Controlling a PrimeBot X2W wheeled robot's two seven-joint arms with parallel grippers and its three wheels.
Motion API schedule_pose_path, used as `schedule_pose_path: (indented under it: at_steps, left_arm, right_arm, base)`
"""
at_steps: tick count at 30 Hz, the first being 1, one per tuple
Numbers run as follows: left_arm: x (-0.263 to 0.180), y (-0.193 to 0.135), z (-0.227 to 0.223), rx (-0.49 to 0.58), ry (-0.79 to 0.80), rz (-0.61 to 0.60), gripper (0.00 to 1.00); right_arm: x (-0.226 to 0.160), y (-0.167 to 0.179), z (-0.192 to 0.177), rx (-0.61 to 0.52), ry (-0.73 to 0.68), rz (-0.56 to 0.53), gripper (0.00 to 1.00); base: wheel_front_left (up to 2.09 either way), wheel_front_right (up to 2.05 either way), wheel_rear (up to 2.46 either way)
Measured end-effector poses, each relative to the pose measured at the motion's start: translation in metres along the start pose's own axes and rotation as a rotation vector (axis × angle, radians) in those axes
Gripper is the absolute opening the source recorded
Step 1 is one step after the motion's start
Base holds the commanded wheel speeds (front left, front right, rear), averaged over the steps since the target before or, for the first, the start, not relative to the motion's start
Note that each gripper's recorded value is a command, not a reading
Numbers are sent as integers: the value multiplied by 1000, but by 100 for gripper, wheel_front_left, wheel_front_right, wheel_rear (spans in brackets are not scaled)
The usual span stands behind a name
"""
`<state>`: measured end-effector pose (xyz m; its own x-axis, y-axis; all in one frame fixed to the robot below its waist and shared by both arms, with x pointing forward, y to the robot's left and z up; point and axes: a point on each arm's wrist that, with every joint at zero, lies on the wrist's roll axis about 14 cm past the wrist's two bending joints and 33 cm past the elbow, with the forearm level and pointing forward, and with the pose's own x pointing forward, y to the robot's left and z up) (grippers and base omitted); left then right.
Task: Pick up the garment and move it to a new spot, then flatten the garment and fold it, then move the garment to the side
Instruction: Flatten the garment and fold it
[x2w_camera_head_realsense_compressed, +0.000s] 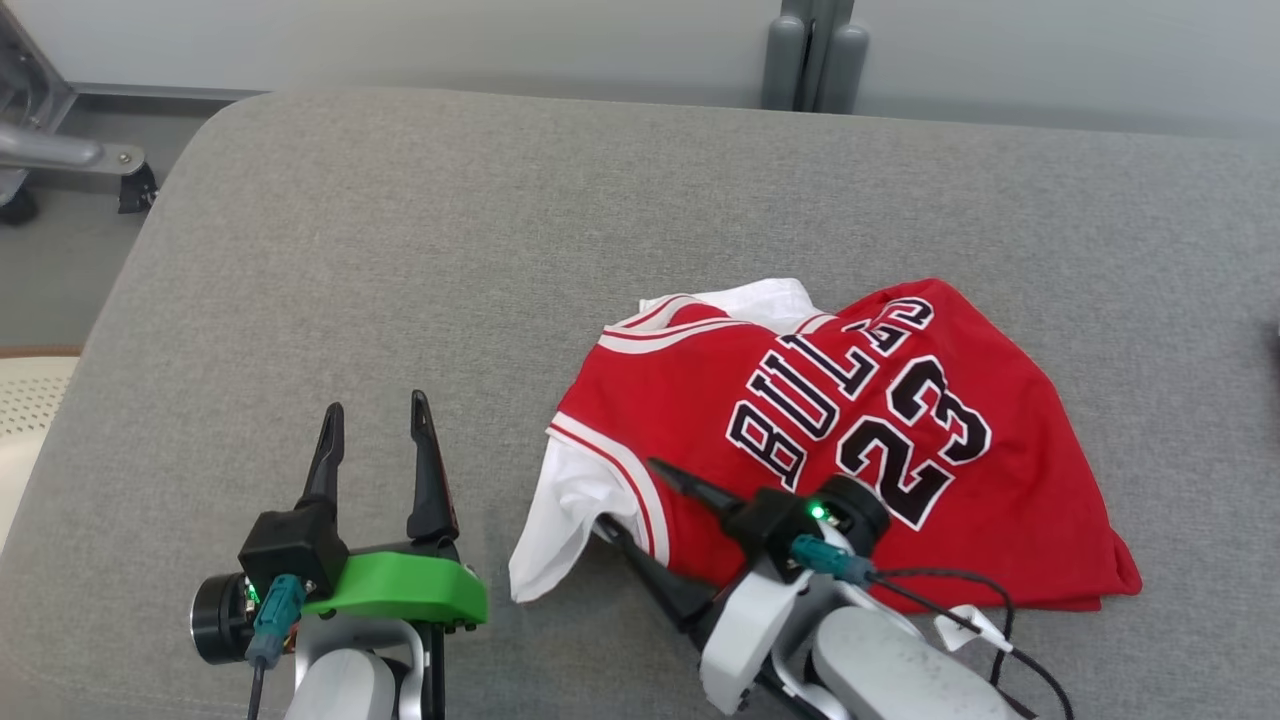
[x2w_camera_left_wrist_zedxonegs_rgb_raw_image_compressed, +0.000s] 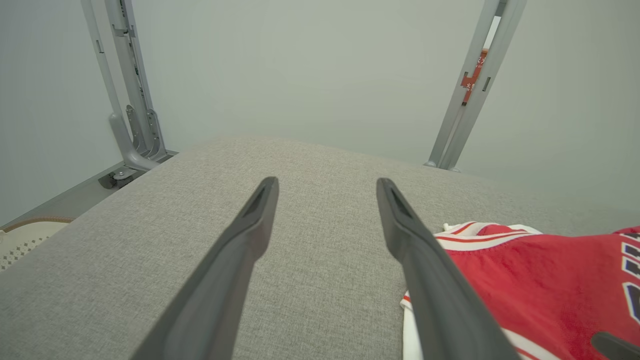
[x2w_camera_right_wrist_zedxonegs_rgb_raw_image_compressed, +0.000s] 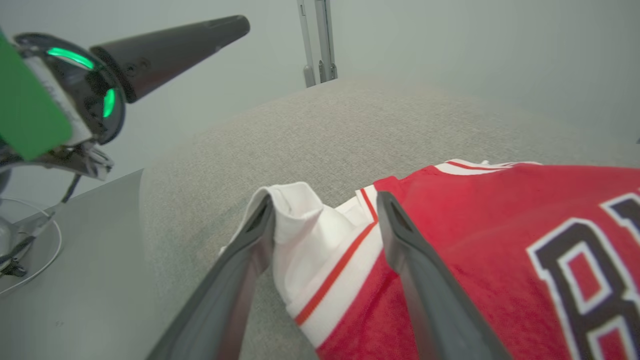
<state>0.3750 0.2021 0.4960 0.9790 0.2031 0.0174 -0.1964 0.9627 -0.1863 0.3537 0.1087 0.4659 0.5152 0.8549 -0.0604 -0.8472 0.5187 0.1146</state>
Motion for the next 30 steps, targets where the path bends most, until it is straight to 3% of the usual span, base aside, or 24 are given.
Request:
schedule_pose_path:
  at_steps: [5,11,14,17,20,25,30]
  left_arm:
    - [3,-12,-4,-5,8,-34,100]
    - [7,-27,-5,-10,8,-76,100]
    - [9,-34,-5,-13,9,-95,100]
    - [10,-38,-8,-12,14,-110,100]
    - [11,-41,-11,-11,23,-117,100]
    - [13,-38,-11,-7,25,-111,100]
    - [12,-29,-12,-2,28,-85,100]
  right_arm:
    - [-33,-54,14,-35,-52,-164,100]
    - [-93,-122,51,-86,-172,-433,100]
    - [-124,-147,54,-90,-163,-557,100]
    - [-150,-168,45,-92,-104,-649,100]
    - [-173,-189,14,-116,63,-702,100]
    - [-195,-208,-37,-46,293,-739,100]
    - [-190,-211,-63,82,395,-729,100]
  base:
    - [0,0,0]
    - [0,0,0]
    - [0,0,0]
    - [0,0,0]
    - [0,0,0]
    - [0,0,0]
    - [0,0,0]
